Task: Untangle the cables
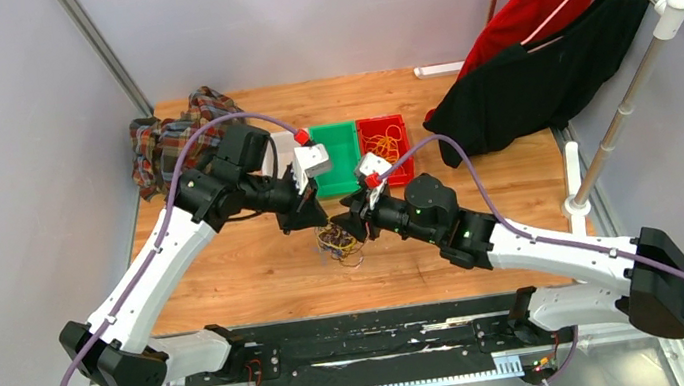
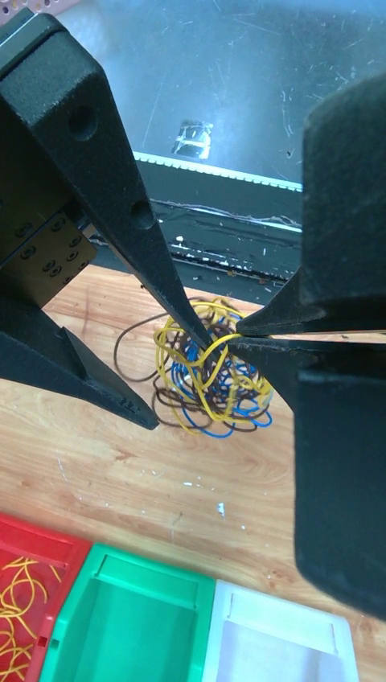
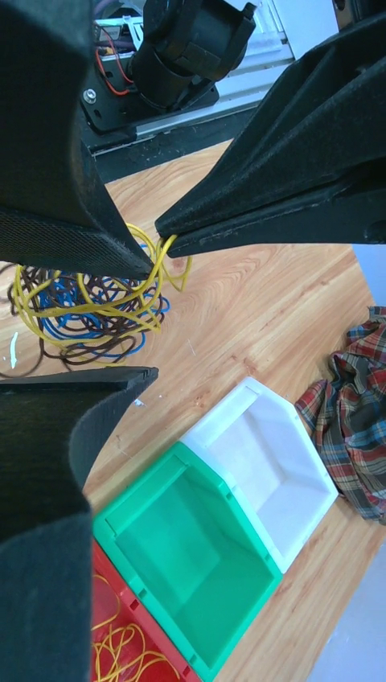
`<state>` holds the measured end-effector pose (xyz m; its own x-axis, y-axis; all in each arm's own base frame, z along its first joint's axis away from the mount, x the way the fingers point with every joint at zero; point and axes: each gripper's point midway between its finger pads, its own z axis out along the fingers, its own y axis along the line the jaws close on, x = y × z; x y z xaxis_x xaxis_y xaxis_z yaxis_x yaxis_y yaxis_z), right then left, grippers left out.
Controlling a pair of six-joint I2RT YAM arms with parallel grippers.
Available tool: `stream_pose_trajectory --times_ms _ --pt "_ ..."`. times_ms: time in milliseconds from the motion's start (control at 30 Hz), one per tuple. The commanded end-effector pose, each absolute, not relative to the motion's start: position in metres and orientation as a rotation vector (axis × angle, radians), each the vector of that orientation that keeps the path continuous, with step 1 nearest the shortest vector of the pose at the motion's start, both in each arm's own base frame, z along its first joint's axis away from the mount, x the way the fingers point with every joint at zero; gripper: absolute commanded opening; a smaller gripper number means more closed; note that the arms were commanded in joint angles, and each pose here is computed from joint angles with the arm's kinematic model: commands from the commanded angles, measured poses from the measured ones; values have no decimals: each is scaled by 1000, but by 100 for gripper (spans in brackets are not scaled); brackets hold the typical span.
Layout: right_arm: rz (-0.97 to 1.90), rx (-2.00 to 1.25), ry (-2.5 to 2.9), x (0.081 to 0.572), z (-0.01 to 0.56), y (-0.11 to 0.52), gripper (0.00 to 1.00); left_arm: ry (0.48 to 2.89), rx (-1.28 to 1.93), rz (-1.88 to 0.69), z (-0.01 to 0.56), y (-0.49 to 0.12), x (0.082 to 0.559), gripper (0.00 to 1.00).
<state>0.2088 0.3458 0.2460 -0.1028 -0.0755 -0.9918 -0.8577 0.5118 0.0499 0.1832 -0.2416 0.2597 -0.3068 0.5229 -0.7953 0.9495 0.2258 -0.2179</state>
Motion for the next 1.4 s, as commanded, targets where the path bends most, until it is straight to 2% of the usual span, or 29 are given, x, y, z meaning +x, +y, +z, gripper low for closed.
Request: stream_pose_trajectory --times_ms 0,200,333,433,500,567,633,833,1100,1367 --pt "795 -797 1458 210 271 345 44 1882 1379 -1020 272 -245 171 1" --pt "829 -844 1446 199 276 346 47 1889 1383 -993 270 -242 172 1" --pt "807 -820 1454 202 278 342 40 1878 1385 -993 273 -242 171 1" --pt "814 -820 1457 202 278 343 31 1871 1382 -992 276 -242 171 1" --pt "812 -824 1469 202 278 345 30 1864 1377 -989 279 -242 171 1" --pt "814 -824 1480 202 275 346 32 1855 1372 -993 284 -243 171 1" --pt "823 -824 1487 201 273 348 40 1850 1366 -1000 287 -244 171 1" --pt "872 -839 1484 194 269 358 53 1833 1359 -1003 295 -244 170 1" --pt "905 -827 1494 198 261 376 55 1799 1345 -1025 311 -247 168 1" --pt "932 -815 1598 201 223 390 50 1752 1338 -1019 332 -247 167 1"
